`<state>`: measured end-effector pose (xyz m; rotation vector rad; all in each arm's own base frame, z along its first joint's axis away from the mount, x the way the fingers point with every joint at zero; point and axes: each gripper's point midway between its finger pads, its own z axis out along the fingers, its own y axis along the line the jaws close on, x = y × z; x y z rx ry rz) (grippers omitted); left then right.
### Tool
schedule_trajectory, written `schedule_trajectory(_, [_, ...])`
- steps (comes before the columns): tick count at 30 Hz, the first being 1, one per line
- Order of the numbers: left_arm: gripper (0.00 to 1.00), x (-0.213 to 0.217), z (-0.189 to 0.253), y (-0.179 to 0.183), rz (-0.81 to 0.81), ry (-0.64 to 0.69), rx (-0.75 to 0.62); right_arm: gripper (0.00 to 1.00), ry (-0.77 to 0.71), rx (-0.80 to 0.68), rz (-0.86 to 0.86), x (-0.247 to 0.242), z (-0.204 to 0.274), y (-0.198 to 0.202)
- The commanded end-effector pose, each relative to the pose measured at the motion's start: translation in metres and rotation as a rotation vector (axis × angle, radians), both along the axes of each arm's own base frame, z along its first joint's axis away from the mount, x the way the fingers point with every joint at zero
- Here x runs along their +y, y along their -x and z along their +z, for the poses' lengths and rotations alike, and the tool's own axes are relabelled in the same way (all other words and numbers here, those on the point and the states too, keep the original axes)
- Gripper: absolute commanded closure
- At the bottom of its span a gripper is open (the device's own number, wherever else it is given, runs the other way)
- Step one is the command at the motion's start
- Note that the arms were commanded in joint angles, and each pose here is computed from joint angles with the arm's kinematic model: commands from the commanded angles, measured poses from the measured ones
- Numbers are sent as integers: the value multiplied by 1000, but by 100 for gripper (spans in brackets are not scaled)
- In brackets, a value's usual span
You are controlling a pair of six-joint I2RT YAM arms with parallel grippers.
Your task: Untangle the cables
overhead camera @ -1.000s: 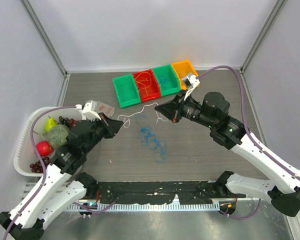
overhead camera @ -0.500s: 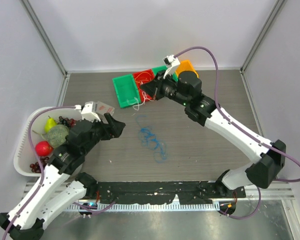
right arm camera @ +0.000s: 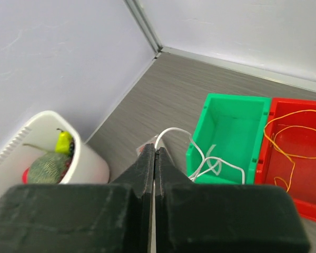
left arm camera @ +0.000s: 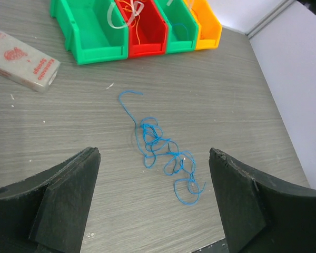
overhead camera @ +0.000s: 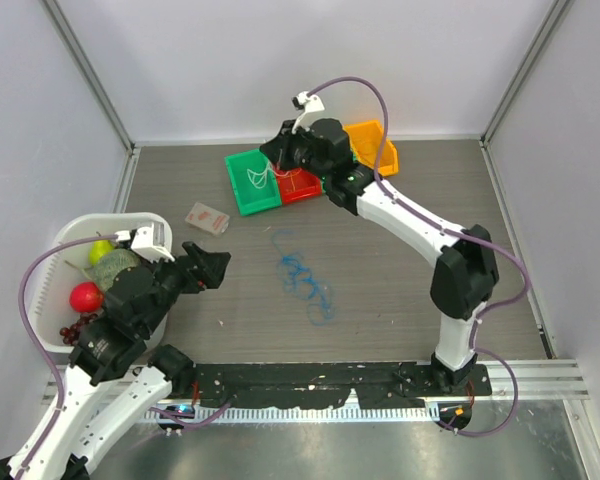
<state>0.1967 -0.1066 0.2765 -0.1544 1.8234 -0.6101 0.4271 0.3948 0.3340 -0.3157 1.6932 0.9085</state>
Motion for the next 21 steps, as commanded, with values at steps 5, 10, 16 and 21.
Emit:
schedule_trajectory(5, [12, -8, -3, 7, -52, 37, 2, 99, -12, -83, -67, 22, -8, -58])
schedule_trajectory(10, [12, -8, 0, 10, -61, 46, -12, 99, -31, -63, -69, 36, -33, -85])
schedule_trajectory(16, [11, -9, -2, 11, -67, 47, -8, 99, -10, 32, -25, 63, -89, -103])
schedule_trajectory(21, [11, -13, -3, 14, -84, 72, 9, 73, 86, 95, -16, 71, -137, -112])
